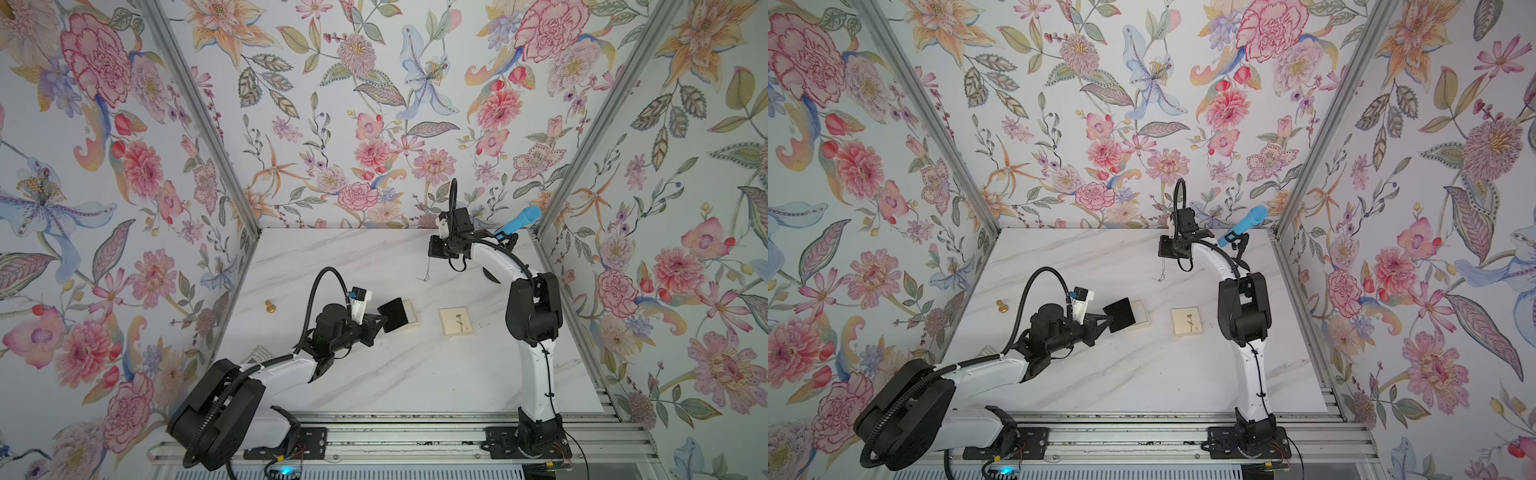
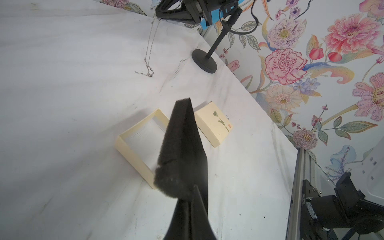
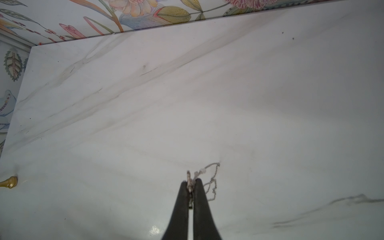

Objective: Take the necklace out of the lift-off lid jewelry box
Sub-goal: Place the necklace at the center of the board.

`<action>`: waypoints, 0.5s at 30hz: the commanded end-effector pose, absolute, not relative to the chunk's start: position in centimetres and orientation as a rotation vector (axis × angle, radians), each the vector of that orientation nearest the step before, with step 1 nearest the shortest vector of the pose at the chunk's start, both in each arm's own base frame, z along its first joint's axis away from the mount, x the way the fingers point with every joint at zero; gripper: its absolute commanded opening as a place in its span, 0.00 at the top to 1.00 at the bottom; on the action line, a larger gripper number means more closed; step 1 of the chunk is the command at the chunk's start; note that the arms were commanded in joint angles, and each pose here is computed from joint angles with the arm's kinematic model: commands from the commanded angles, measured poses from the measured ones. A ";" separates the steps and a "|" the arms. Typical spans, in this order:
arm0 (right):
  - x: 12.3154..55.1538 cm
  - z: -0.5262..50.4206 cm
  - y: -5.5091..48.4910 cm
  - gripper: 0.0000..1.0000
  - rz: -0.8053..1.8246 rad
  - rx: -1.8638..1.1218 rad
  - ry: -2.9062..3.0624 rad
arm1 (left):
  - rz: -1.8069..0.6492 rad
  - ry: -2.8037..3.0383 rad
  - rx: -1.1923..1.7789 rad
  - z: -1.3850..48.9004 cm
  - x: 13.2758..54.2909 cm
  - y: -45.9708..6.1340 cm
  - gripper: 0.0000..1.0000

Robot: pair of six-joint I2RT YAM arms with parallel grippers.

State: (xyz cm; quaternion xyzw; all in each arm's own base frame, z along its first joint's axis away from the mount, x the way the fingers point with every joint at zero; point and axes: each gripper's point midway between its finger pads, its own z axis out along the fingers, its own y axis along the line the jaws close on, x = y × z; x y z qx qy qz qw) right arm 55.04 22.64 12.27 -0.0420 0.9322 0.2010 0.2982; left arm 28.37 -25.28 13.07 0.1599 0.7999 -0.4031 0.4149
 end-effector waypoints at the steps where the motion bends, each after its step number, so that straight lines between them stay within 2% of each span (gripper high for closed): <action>1: 55.1 10.3 22.6 0.99 0.538 -0.112 2.521 | -1.003 1.980 0.366 14.0 29.6 -25.1 1.00; 7: 54.6 8.8 22.6 0.99 0.544 -0.105 2.558 | -1.008 1.981 0.341 13.9 30.4 -25.3 1.00; 15: 53.3 8.3 22.2 0.86 0.521 -0.116 2.583 | -1.047 1.978 0.325 13.7 31.3 -26.1 1.00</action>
